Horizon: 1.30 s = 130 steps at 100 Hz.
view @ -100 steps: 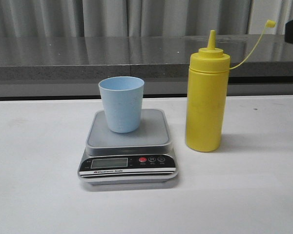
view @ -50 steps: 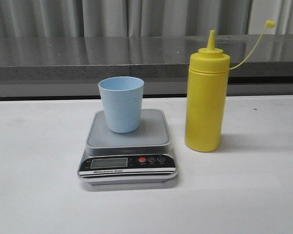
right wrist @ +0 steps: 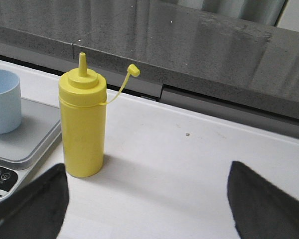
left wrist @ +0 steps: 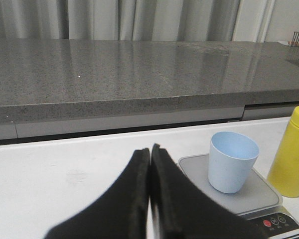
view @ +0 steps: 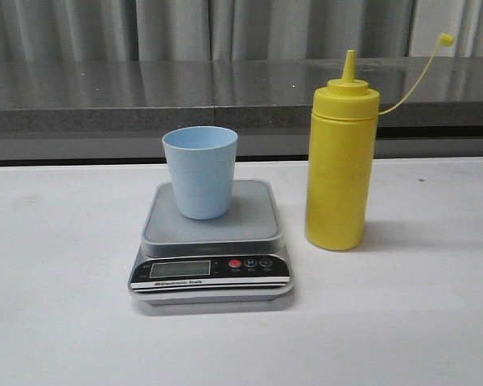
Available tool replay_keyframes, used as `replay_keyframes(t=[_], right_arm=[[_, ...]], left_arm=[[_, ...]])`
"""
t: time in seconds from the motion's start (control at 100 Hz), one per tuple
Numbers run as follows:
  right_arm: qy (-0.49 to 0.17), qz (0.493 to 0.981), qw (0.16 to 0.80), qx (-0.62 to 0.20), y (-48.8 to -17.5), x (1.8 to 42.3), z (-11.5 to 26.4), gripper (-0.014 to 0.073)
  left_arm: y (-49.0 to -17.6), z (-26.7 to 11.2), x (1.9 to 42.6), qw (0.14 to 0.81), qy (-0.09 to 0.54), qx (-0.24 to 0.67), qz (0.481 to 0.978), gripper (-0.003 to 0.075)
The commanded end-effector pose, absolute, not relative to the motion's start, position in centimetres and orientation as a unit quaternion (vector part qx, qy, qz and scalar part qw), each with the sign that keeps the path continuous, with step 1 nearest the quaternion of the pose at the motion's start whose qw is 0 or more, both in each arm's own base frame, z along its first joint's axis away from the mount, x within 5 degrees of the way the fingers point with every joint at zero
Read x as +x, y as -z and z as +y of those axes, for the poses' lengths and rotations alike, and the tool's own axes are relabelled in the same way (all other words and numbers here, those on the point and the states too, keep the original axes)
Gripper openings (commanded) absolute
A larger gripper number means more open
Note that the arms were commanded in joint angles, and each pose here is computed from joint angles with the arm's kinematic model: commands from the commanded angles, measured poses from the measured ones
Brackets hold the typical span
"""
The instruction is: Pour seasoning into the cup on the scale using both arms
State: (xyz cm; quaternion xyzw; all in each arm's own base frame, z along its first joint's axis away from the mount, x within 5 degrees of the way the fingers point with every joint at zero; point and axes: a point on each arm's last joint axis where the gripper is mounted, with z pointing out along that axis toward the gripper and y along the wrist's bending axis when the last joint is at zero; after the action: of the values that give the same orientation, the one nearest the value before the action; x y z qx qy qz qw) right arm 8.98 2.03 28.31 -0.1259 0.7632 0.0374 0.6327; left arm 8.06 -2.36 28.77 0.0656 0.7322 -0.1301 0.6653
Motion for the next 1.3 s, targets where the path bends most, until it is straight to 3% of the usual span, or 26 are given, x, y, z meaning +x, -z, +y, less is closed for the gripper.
replay_keyframes(t=[0.0, 0.07, 0.28, 0.35, 1.29], right_arm=[[-0.036, 0.727, 0.675, -0.119, -30.27, 9.02, 1.98, 0.0550], [-0.036, 0.727, 0.675, -0.119, -30.27, 9.02, 1.98, 0.0445], [-0.036, 0.727, 0.675, -0.119, -30.29, 9.03, 1.98, 0.0019], [-0.037, 0.726, 0.677, -0.119, -30.31, 9.03, 1.99, -0.0071], [-0.039, 0.709, 0.694, -0.117, -30.51, 9.09, 2.02, -0.0067]], left_arm=[[-30.26, -2.21, 8.17, 0.699, 0.130, 0.055, 0.701, -0.0020], [-30.26, -2.21, 8.17, 0.699, 0.130, 0.055, 0.701, -0.0020], [-30.26, -2.21, 8.17, 0.699, 0.130, 0.055, 0.701, -0.0020], [-30.26, -2.21, 8.17, 0.699, 0.130, 0.055, 0.701, -0.0020], [-30.26, -2.21, 8.17, 0.699, 0.130, 0.055, 0.701, -0.0020]])
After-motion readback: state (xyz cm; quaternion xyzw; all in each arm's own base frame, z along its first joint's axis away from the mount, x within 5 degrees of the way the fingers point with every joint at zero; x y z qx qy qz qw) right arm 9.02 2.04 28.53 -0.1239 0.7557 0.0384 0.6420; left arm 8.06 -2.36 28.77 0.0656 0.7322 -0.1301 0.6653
